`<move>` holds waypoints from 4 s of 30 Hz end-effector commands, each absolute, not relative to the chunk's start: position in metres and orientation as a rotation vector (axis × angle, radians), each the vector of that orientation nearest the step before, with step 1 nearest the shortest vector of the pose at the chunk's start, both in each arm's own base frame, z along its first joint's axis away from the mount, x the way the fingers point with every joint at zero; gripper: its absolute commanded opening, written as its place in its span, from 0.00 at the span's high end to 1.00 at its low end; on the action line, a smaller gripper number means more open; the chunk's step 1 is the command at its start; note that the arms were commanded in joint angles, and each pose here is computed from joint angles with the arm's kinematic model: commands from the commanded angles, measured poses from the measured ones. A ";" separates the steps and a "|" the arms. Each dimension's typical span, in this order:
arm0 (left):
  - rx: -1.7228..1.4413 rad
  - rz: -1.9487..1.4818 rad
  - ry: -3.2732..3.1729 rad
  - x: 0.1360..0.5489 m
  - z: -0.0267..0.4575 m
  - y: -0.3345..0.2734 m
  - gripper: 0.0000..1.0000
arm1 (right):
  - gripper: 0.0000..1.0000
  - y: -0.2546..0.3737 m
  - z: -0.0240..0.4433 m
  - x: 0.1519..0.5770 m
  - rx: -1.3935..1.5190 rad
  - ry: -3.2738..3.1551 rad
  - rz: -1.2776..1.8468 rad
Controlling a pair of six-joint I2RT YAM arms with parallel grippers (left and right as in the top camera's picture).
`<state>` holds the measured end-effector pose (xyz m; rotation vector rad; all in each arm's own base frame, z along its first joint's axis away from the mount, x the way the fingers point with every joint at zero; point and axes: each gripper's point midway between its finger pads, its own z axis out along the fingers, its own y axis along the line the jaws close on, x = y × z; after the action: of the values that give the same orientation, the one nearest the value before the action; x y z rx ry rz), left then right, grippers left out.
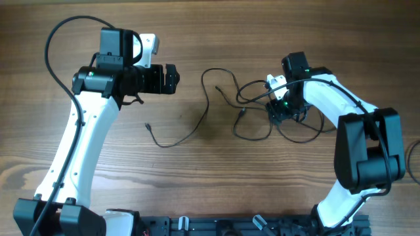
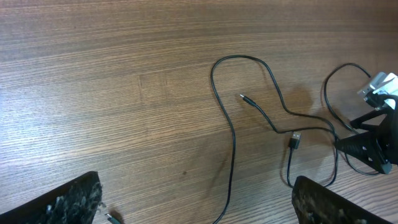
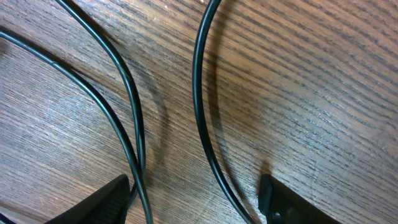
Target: Untangle cables
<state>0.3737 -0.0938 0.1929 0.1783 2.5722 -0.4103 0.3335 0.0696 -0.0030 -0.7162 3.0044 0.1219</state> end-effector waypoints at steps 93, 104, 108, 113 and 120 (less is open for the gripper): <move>0.211 -0.425 2.559 0.375 0.194 -0.096 0.00 | 0.60 0.074 -0.006 0.330 -0.557 2.996 0.213; 0.210 -0.425 2.563 0.374 0.193 -0.096 0.00 | 0.65 0.073 -0.024 0.322 -0.555 3.055 0.222; 0.210 -0.425 2.563 0.374 0.193 -0.096 0.00 | 0.96 0.073 -0.024 0.323 -0.527 3.059 0.221; 0.210 -0.425 2.562 0.374 0.193 -0.096 0.00 | 0.96 0.076 -0.007 0.328 -0.501 3.053 0.235; 0.210 -0.425 2.562 0.374 0.193 -0.096 0.00 | 0.96 0.080 0.105 0.356 -0.426 2.867 0.226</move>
<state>0.3749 -0.0940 0.1937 0.1840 2.5653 -0.4092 0.3287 0.0751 0.0346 -0.4972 3.0518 0.2306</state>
